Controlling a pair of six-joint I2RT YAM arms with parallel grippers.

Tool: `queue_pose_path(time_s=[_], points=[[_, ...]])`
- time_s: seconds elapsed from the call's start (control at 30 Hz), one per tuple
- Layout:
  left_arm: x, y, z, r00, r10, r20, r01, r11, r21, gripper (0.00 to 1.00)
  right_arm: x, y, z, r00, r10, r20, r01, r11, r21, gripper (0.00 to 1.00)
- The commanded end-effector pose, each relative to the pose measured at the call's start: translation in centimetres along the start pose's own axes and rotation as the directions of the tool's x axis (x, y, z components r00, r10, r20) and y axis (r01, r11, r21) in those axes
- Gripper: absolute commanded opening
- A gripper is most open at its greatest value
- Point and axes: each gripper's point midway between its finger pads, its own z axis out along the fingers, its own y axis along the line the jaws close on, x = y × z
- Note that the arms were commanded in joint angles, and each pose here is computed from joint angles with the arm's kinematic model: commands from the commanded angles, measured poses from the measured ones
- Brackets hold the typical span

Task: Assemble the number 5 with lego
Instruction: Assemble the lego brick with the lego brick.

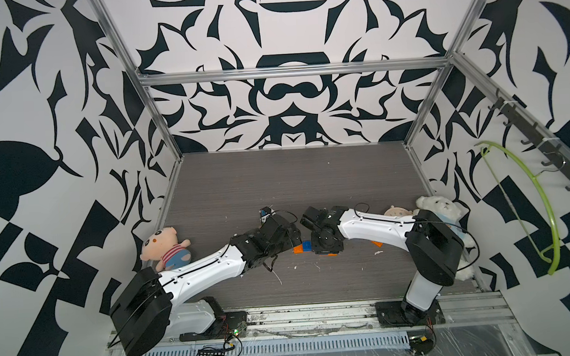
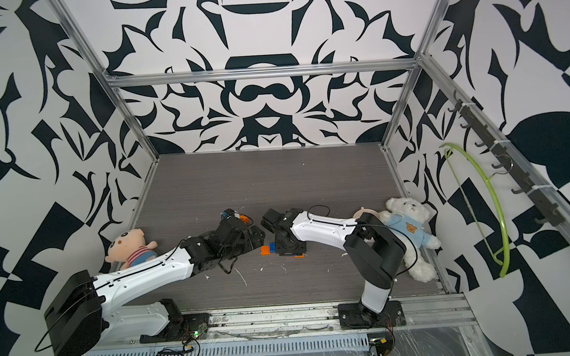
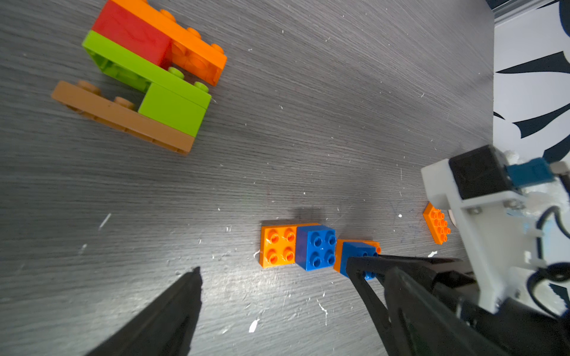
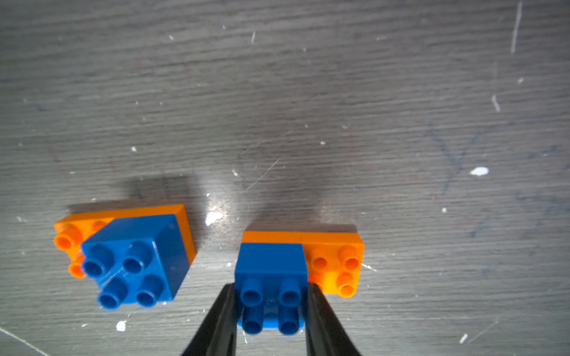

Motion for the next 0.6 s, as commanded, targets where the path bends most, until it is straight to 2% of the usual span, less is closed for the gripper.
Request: queue_pose_path(time_s=[0.0,0.13,0.3,0.57], points=[[0.1,0.7,0.2,1.0,-0.003,-0.004,0.003,1.0,-0.027,0.99,3.6,-3.5,5.2,0.99,-0.011,-0.142,0.032,0.989,0.144,0.35],[0.2,0.6,0.3,1.0,-0.001,-0.008,0.001,1.0,-0.027,0.99,4.3,-3.8,6.0,0.987,-0.007,-0.161,0.031,0.989,0.147,0.34],[0.1,0.4,0.2,1.0,-0.002,-0.006,0.002,1.0,-0.023,0.99,2.6,-2.7,3.7,0.996,-0.017,-0.087,0.026,0.995,0.097,0.36],[-0.5,-0.5,-0.1,1.0,0.01,0.003,-0.01,1.0,-0.002,0.99,-0.7,-0.9,-2.1,0.997,-0.044,0.063,0.042,0.999,0.019,0.52]])
